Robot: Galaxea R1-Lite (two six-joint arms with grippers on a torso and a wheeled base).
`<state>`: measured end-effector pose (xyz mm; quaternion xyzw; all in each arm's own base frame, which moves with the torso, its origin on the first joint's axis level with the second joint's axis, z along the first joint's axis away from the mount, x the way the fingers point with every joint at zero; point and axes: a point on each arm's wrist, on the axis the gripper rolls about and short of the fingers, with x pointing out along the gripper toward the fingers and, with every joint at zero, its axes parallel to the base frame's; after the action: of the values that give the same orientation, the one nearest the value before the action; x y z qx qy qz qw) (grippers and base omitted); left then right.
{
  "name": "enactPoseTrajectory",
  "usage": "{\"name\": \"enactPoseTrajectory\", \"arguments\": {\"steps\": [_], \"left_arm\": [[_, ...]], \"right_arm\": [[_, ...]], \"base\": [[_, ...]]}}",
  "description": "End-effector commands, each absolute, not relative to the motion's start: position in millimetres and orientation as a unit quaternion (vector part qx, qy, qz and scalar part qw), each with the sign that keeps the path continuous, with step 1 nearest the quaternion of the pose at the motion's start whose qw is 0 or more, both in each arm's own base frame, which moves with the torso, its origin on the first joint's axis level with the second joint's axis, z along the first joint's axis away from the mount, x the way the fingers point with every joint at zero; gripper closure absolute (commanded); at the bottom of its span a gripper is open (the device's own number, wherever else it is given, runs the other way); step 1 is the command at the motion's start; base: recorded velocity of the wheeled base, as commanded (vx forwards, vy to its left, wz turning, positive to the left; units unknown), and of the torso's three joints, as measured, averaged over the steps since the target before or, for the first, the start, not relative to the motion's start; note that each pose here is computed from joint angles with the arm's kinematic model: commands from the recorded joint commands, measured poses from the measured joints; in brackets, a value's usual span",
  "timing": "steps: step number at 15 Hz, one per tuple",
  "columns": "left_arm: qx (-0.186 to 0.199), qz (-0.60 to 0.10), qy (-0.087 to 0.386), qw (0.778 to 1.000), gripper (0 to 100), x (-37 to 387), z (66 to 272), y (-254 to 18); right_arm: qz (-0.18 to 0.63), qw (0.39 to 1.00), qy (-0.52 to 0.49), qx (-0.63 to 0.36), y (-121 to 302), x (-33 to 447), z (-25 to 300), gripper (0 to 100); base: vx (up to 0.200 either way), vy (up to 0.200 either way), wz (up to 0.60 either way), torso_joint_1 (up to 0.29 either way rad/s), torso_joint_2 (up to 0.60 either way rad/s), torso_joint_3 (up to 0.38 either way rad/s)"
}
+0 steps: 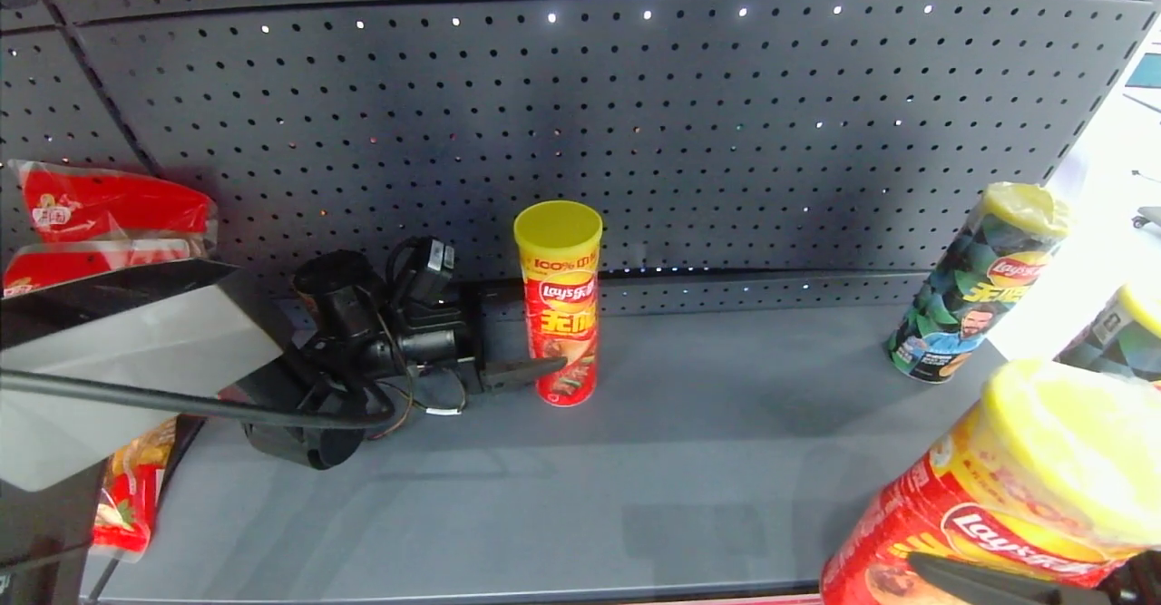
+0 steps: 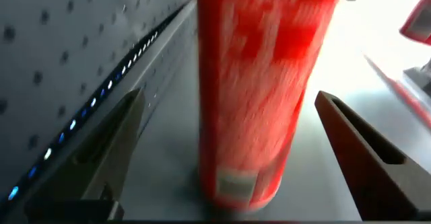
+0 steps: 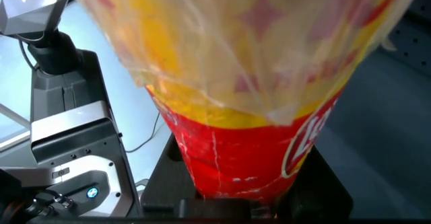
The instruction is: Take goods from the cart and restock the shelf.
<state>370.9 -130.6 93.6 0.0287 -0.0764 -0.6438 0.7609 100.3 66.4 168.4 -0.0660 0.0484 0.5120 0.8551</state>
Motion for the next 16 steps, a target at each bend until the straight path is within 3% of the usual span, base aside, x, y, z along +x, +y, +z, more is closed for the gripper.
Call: {"name": "enactPoseTrajectory", "arguments": {"steps": [1, 9, 10, 16], "left_arm": [[0.025, -0.655, -0.082, 0.751, 0, 365.1, 96.9, -145.6], [0.024, -0.653, -0.086, 0.752, 0, 362.6, 98.4, -155.2], [0.023, -0.652, -0.086, 0.753, 100, 362.7, 98.4, -155.2], [0.024, -0.651, -0.087, 0.754, 100, 362.2, 98.2, -154.4]], "right_arm": [[0.513, 0.855, 0.051, -0.066, 67.0, 101.3, 167.8, 100], [0.513, 0.855, 0.048, -0.068, 66.4, 100.3, 168.1, 100], [0.513, 0.855, 0.047, -0.068, 66.3, 100.0, 168.3, 100], [0.513, 0.855, 0.048, -0.068, 66.4, 100.3, 168.1, 100]], "base": [[0.0, 0.0, 0.0, 0.0, 0.0, 0.0], [0.0, 0.0, 0.0, 0.0, 0.0, 0.0], [0.0, 0.0, 0.0, 0.0, 0.0, 0.0], [0.0, 0.0, 0.0, 0.0, 0.0, 0.0]]}}
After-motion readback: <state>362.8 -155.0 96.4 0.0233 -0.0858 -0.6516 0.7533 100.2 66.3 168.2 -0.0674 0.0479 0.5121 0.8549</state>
